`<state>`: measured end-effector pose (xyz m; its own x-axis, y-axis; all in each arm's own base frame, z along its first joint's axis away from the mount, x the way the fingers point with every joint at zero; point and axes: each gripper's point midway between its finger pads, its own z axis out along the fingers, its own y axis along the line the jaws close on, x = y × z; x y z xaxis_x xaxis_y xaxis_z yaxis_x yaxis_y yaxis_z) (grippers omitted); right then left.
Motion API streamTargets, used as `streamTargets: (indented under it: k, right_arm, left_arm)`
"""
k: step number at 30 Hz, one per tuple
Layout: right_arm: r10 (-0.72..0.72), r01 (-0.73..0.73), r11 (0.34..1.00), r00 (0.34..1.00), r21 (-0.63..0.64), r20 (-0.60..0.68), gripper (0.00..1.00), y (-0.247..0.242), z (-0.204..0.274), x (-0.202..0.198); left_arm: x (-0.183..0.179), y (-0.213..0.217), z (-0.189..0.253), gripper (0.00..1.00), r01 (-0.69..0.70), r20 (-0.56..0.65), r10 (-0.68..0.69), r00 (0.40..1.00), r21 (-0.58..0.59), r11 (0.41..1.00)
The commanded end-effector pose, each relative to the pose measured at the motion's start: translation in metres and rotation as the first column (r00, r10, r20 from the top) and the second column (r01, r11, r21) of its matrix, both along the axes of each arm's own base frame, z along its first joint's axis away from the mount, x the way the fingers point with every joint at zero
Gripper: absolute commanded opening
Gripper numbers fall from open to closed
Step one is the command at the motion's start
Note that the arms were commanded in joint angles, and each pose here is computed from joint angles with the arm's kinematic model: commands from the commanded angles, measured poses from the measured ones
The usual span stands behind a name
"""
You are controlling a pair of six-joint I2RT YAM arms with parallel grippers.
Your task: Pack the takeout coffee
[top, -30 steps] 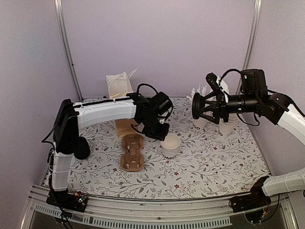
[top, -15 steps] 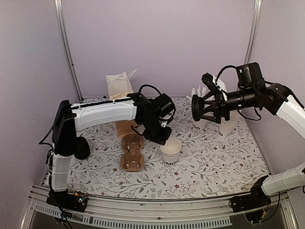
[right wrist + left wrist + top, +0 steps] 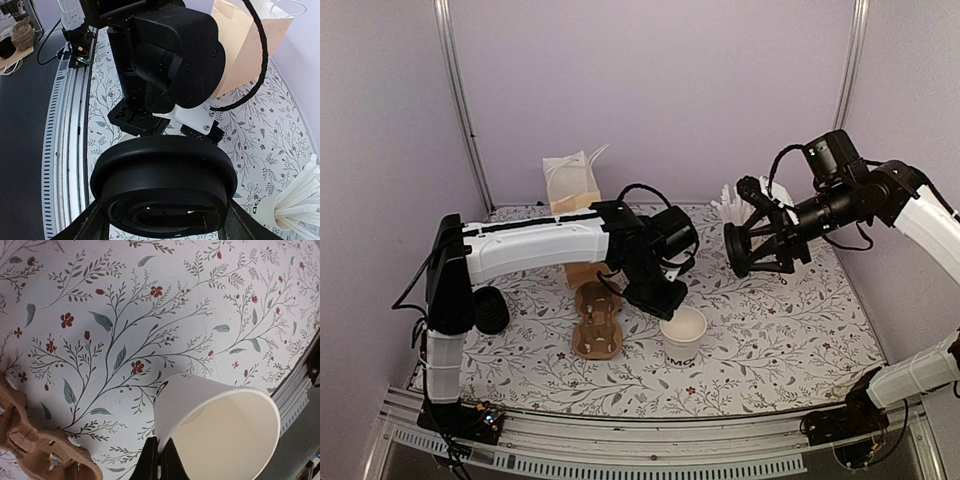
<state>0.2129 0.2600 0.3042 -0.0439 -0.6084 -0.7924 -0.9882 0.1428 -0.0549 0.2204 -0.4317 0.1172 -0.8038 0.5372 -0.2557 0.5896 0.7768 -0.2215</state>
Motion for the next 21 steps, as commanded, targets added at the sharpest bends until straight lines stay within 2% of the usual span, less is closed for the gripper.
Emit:
streamTargets:
  k: [1, 8, 10, 13, 21]
  right_arm:
    - [0.047, -0.045, 0.997, 0.999, -0.055, 0.023, 0.7, -0.003, 0.0, -0.007]
    - [0.089, -0.087, 0.993, 0.996, -0.083, 0.011, 0.7, 0.004, -0.005, -0.017]
    - [0.098, -0.097, 0.991, 0.995, -0.095, 0.009, 0.7, 0.006, -0.007, -0.02]
    - [0.11, -0.108, 0.988, 0.994, -0.112, 0.009, 0.7, 0.008, -0.01, -0.023]
    - [0.196, -0.197, 0.963, 0.98, -0.186, -0.023, 0.7, 0.024, -0.022, -0.037]
  left_arm:
    - [0.001, 0.006, 0.007, 0.0, 0.0, 0.039, -0.001, 0.999, 0.01, 1.0]
    - [-0.003, 0.007, -0.002, 0.01, -0.005, 0.027, 0.004, 1.0, 0.006, 1.0]
    - [-0.003, 0.008, -0.003, 0.14, -0.01, 0.032, 0.01, 0.999, 0.011, 1.0]
    - [-0.003, 0.009, 0.004, 0.27, -0.014, 0.045, 0.014, 0.999, 0.002, 1.0]
    - [-0.003, 0.017, 0.069, 0.45, -0.005, 0.122, 0.021, 0.992, -0.127, 0.992]
